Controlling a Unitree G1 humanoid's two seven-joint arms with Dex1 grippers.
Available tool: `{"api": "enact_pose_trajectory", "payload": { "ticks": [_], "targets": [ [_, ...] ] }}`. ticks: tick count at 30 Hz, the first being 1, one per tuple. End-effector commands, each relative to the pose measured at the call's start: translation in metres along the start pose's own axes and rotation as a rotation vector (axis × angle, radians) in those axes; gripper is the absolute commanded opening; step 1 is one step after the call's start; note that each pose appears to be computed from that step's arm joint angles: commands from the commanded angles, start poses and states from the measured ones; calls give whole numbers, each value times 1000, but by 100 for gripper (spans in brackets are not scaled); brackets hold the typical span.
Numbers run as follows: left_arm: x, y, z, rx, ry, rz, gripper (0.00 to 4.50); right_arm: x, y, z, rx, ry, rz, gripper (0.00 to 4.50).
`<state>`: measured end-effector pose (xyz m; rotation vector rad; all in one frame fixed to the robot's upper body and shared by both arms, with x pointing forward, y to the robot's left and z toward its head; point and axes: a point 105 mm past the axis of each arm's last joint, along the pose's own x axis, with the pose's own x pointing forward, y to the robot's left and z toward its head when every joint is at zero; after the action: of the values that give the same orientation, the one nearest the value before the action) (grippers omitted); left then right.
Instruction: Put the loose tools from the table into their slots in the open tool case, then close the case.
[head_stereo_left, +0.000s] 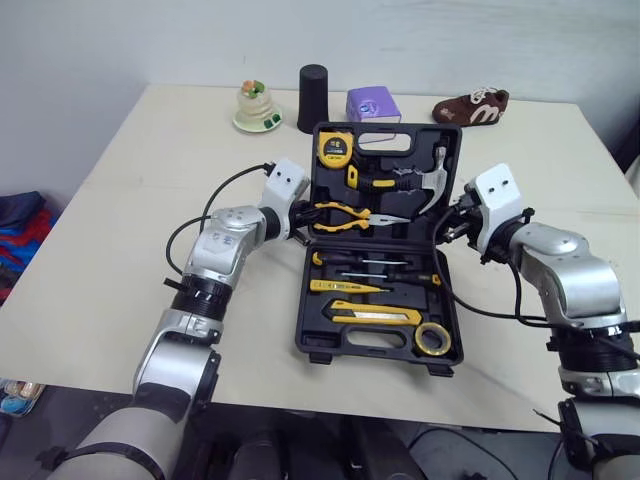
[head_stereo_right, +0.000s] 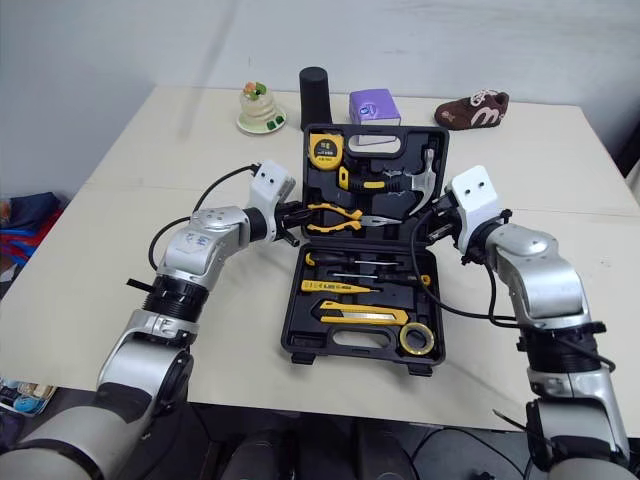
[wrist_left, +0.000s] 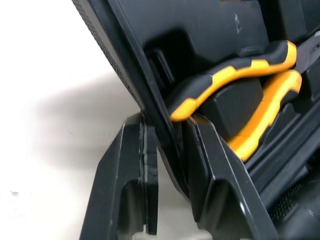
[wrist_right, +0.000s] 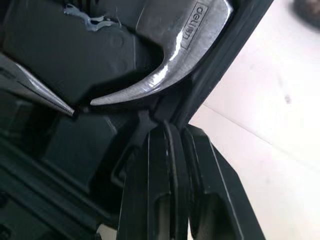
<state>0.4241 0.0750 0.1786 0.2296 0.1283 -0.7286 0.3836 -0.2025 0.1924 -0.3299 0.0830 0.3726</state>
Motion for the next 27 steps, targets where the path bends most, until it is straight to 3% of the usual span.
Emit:
{"api": "enact_pose_trajectory", "payload": {
  "ticks": [1, 5, 10, 14, 17, 19, 22, 24, 27],
  "targets": [
    [-10, -10, 50, 213, -213, -23, 40, -12, 6, 45, -135, -234, -8, 0],
    [-25, -22, 51, 501, -335, -7, 31, -19, 23, 19, -273, -280, -16, 0],
    [-42, -17, 34, 583, -379, 89, 20, -36, 37, -4, -497, -368, -39, 0],
    [-54, -5, 10, 542, -325, 184, 1, -53, 40, -16, -659, -448, -78, 0],
    [-64, -3, 3, 431, -310, 170, 137, -70, 46, -11, -687, -516, -48, 122],
    [-75, -4, -1, 323, -290, 126, 229, -83, 54, -2, -765, -545, 4, 229],
    [-106, -9, -6, 134, -242, 9, 365, -111, 59, 12, -751, -483, 144, 373],
    [-132, -13, -14, 19, -168, -78, 444, -129, 58, 13, -626, -368, 246, 379],
    [-179, -14, -37, -89, 6, -194, 444, -178, 88, -24, -443, -45, 638, 379]
  ]
}}
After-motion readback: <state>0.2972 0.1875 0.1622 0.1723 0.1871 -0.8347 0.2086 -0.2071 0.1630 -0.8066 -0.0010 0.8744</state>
